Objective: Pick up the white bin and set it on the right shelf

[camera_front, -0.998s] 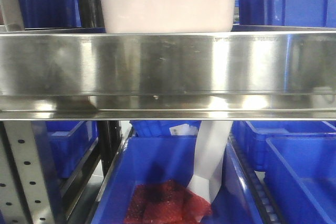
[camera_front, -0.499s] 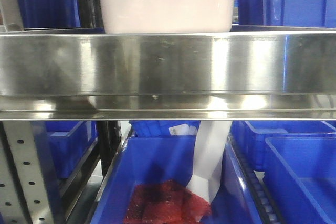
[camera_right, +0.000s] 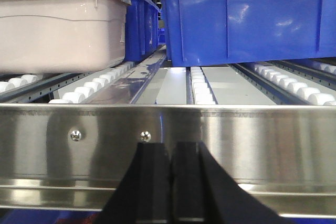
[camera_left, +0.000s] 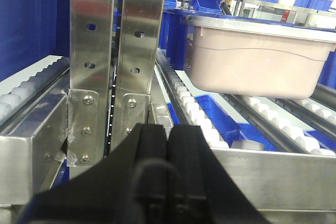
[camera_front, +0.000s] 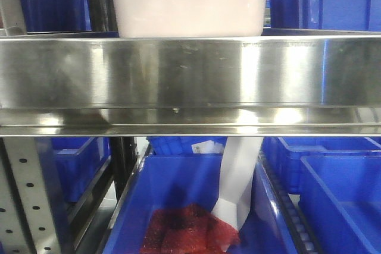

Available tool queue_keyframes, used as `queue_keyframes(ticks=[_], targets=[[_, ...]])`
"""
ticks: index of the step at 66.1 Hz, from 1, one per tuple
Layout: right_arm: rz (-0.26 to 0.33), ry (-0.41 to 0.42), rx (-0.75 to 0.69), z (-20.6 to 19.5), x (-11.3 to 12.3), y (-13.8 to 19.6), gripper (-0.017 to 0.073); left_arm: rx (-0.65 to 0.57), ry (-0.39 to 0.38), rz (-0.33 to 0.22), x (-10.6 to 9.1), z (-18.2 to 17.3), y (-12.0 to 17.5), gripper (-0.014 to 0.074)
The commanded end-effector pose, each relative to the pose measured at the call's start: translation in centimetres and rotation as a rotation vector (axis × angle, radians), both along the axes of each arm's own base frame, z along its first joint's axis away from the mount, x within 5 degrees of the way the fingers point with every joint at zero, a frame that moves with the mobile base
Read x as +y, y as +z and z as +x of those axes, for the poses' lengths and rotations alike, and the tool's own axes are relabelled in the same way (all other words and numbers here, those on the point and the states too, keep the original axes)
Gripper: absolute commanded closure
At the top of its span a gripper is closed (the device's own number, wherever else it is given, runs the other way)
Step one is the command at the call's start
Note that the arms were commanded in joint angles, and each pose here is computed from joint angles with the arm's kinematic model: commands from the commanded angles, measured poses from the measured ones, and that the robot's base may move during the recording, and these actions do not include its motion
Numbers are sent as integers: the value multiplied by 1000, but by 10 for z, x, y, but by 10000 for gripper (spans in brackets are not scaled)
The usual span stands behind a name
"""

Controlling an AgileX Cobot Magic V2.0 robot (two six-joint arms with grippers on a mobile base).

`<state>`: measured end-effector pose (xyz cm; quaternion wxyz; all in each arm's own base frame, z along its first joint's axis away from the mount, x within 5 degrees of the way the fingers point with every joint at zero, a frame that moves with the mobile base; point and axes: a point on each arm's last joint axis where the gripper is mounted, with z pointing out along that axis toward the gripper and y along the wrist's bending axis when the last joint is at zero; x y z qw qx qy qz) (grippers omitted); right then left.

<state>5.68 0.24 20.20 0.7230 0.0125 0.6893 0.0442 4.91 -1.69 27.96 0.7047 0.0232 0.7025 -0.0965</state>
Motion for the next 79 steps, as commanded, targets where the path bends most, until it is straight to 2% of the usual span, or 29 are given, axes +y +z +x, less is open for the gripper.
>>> queue_keyframes(ticks=[1,41,46,51,55,60,65,71,75,79], targets=[[-9,-7,-102,-2,0,9,530,-64,25,-30,3,0,13,712],[-9,-7,-102,-2,0,9,530,-63,24,-30,3,0,13,712],[-9,-7,-102,-2,0,9,530,-66,35,2,3,0,13,712],[-9,-7,-102,-2,0,9,530,-74,44,10,4,0,13,712],[-9,-7,-102,-2,0,9,530,-96,64,7,6,0,15,712],[-9,-7,-102,-2,0,9,530,-145,129,5,12,3,13,712],[-9,-7,-101,-2,0,9,530,-215,195,49,19,6,4,712],[-9,-7,-102,-2,0,9,530,-281,214,-15,22,10,-14,712],[-9,-7,-102,-2,0,9,530,-267,179,-57,19,12,-28,712],[-9,-7,-102,-2,0,9,530,-223,137,-54,16,14,-40,711]])
